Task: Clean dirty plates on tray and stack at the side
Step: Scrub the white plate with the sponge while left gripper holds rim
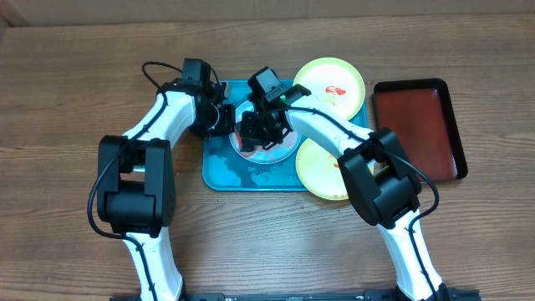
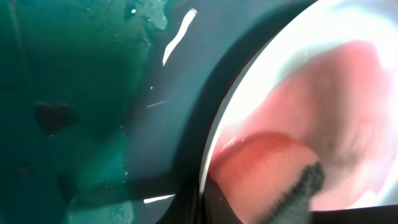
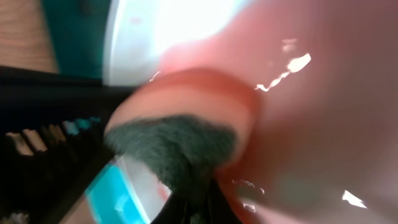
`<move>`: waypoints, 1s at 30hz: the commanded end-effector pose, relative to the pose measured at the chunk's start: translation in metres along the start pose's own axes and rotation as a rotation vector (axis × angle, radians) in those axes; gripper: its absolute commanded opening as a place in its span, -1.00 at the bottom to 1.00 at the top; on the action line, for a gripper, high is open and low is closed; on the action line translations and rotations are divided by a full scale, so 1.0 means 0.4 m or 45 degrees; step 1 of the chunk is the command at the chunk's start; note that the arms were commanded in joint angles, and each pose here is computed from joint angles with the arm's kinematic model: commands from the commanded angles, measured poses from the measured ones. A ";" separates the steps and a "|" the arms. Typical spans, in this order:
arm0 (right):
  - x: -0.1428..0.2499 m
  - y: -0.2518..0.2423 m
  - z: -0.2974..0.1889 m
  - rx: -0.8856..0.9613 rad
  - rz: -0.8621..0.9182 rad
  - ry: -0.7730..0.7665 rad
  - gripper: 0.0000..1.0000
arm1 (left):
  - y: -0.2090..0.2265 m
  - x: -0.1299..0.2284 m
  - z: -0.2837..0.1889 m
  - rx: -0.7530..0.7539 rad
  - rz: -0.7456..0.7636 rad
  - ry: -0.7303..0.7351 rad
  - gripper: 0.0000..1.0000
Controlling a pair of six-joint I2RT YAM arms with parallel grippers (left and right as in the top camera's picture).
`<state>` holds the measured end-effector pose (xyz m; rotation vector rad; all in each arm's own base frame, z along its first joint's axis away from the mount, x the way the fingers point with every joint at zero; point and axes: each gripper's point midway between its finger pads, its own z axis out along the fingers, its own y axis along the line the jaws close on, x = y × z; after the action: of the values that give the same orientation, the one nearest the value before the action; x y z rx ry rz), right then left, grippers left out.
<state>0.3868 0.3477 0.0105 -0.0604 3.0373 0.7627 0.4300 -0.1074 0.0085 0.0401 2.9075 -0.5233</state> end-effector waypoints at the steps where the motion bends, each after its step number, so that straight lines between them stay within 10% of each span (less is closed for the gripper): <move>1: -0.091 -0.140 -0.058 0.369 -0.023 -0.190 -0.93 | 0.000 0.022 0.028 0.009 0.019 0.042 -0.92; 16: -0.177 -0.230 -0.168 0.819 -0.256 -0.358 -0.93 | 0.019 0.039 0.027 -0.043 0.011 0.076 -0.92; 30: 0.020 -0.105 -0.019 0.217 -0.210 0.102 -0.92 | 0.015 0.054 0.026 -0.029 0.000 0.106 -0.92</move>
<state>0.4245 0.2615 0.0112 -0.2563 2.9679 0.1009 0.4192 -0.1086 0.0061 0.0418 2.9520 -0.5283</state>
